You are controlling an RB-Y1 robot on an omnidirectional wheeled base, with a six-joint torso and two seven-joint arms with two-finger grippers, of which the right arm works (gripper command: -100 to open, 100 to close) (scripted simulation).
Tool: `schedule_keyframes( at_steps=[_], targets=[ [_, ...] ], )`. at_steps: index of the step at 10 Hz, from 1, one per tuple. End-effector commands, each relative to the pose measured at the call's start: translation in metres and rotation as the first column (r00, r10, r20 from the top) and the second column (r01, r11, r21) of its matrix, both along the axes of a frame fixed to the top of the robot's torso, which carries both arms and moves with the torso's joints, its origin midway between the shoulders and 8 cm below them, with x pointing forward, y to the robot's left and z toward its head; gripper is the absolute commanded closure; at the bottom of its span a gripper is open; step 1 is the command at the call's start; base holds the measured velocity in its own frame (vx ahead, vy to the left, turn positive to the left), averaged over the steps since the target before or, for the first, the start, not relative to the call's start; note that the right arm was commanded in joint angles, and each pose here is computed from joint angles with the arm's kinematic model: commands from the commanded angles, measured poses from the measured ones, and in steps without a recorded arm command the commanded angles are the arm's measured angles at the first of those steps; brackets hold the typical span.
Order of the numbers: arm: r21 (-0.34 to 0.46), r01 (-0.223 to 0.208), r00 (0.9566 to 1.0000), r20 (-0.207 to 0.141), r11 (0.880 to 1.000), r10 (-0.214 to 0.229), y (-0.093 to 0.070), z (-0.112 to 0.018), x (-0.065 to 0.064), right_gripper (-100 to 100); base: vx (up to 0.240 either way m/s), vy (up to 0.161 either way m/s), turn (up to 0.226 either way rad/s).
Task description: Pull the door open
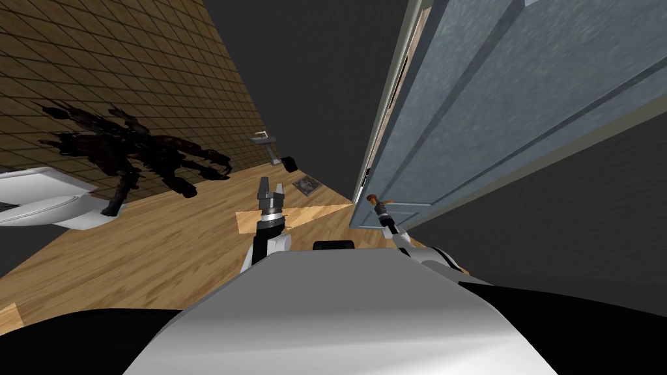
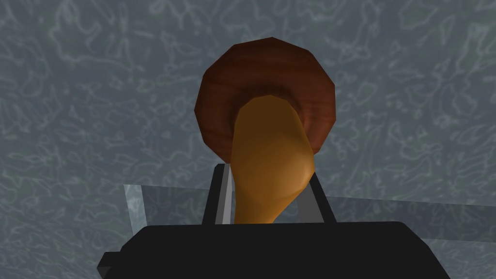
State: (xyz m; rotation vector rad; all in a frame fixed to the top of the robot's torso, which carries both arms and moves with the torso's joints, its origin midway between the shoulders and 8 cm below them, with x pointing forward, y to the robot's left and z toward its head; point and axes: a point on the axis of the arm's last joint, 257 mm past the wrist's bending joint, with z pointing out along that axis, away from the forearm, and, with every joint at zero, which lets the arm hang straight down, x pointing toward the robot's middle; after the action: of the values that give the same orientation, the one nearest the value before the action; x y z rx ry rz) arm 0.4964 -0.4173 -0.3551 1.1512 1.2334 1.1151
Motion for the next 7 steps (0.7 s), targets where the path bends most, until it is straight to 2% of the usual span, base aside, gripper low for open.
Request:
schedule_keyframes(
  at_steps=[1, 2, 7],
  targets=[
    [0.000, 0.000, 1.0000, 0.000, 1.000, 0.000, 0.000, 0.000, 0.000, 100, -0.071, -0.030, 0.030],
    [0.000, -0.022, 0.9997, -0.001, 1.000, 0.022, -0.002, -0.002, -0.008, 100, -0.142, -0.045, 0.151],
    [-0.004, -0.072, 0.9974, 0.001, 0.997, 0.072, -0.008, 0.000, -0.025, 100, -0.180, -0.063, 0.104]
  ],
)
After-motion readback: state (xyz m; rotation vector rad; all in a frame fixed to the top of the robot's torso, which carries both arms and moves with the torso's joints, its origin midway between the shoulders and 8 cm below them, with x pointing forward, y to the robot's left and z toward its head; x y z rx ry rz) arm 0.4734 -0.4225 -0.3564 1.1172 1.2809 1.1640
